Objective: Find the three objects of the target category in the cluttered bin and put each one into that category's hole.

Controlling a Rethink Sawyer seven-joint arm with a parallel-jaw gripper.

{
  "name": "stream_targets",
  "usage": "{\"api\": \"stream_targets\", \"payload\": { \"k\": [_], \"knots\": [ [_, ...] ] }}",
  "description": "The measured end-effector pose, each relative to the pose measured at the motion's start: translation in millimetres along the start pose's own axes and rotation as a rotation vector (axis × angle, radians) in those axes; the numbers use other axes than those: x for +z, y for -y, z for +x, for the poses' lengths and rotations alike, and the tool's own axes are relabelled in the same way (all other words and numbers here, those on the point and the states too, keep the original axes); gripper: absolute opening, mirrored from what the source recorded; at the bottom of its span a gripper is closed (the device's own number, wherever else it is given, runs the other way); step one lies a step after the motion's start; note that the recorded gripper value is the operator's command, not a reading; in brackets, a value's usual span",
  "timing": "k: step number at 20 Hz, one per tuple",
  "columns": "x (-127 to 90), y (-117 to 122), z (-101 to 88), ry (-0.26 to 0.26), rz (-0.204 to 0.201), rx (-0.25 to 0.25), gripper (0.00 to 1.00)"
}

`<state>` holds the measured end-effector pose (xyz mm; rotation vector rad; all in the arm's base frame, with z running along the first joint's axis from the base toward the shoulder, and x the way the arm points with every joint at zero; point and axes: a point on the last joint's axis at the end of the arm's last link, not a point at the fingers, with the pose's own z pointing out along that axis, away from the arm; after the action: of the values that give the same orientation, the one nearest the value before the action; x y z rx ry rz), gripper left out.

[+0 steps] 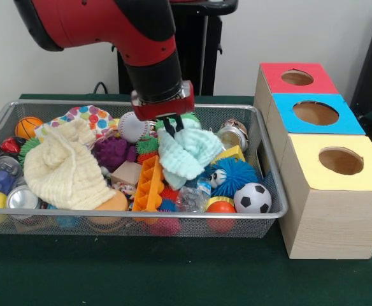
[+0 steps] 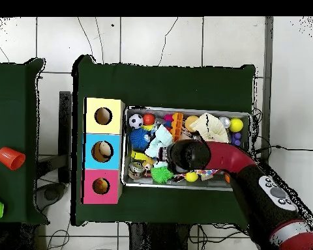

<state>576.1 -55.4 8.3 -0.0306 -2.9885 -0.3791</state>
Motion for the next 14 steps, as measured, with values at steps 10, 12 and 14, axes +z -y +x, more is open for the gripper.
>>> {"api": "stream_targets", "payload": {
  "k": [10, 12, 14],
  "knots": [
    [-35, 54, -11.8, -0.118, -0.011, 0.059, 0.00],
    [-42, 64, -16.5, -0.127, -0.008, 0.060, 0.00],
    [-51, 76, -22.8, -0.137, 0.001, 0.051, 0.00]
  ]
}}
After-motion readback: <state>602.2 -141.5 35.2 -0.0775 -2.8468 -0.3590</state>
